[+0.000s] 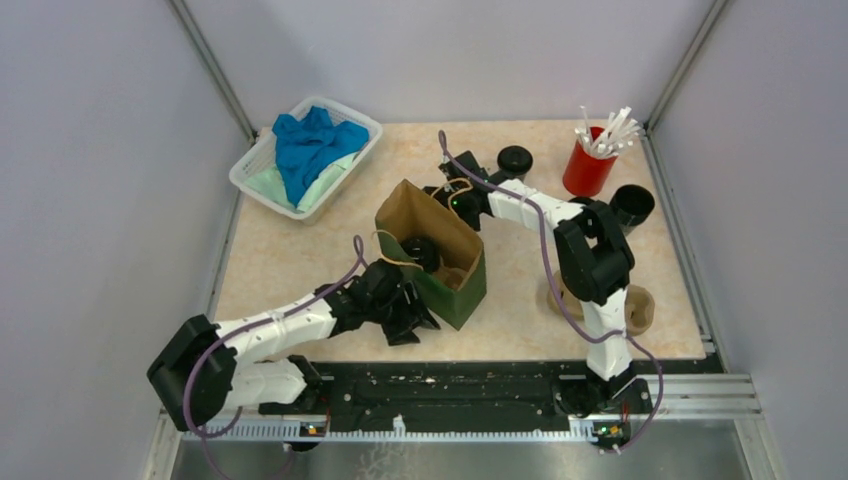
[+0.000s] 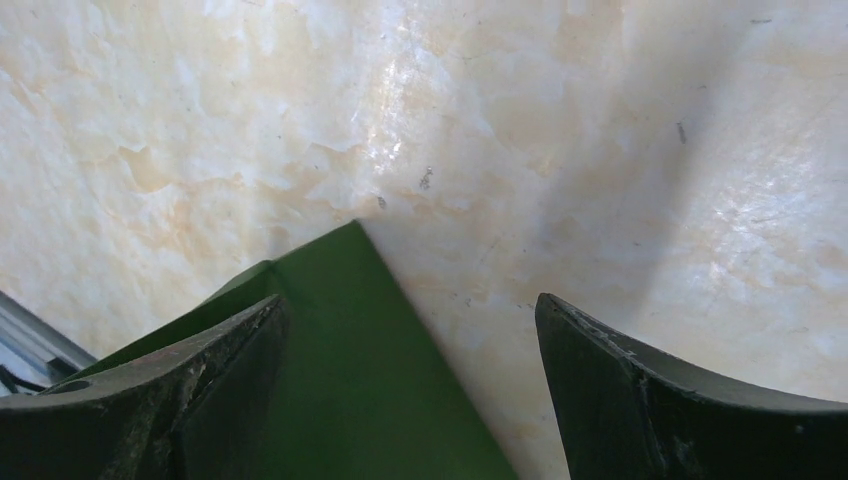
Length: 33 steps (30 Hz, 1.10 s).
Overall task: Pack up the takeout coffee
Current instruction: Adjust the takeout bag at the center of the board.
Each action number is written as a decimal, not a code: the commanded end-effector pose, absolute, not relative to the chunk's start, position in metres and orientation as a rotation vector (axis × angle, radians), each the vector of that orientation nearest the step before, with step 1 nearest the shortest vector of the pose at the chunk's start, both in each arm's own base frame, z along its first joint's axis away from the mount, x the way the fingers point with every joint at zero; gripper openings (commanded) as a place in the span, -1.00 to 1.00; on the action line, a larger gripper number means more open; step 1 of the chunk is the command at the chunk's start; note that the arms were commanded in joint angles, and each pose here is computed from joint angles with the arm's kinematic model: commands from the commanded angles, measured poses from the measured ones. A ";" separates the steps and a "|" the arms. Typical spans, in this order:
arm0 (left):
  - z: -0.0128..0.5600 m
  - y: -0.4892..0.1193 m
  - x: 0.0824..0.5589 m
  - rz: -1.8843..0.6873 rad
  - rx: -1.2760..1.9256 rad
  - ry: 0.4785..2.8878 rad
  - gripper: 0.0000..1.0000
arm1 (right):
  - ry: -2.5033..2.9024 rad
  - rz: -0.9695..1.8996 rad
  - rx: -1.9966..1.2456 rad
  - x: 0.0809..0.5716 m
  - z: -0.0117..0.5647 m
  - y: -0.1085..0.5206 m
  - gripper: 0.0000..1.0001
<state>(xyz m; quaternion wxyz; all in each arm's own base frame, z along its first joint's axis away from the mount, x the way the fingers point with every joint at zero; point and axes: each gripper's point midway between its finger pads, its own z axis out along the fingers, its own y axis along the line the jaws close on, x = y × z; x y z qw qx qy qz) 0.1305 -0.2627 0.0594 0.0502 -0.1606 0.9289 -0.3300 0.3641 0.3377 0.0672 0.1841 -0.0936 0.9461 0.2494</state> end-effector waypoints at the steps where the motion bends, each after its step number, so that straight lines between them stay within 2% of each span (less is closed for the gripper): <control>1: 0.075 -0.249 0.131 -0.962 -0.531 2.760 0.35 | 2.617 0.570 -0.317 0.378 0.082 0.327 0.84; 6: 0.101 -0.228 0.120 -0.976 -0.453 2.695 0.43 | 2.555 0.346 -0.297 0.395 0.114 0.281 0.97; 14: 0.143 -0.210 0.109 -1.046 -0.317 2.579 0.62 | 2.376 0.121 -0.199 0.444 0.180 0.218 0.97; 21: 0.188 -0.220 0.117 -1.142 -0.024 2.381 0.78 | 2.252 0.039 -0.139 0.510 0.227 0.187 0.97; 26: 0.206 -0.224 0.120 -1.089 0.158 2.364 0.79 | 2.280 -0.008 -0.127 0.537 0.224 0.174 0.95; 33: 0.230 -0.208 0.129 -0.968 0.252 2.269 0.79 | 2.282 -0.070 0.014 0.544 0.206 0.159 0.81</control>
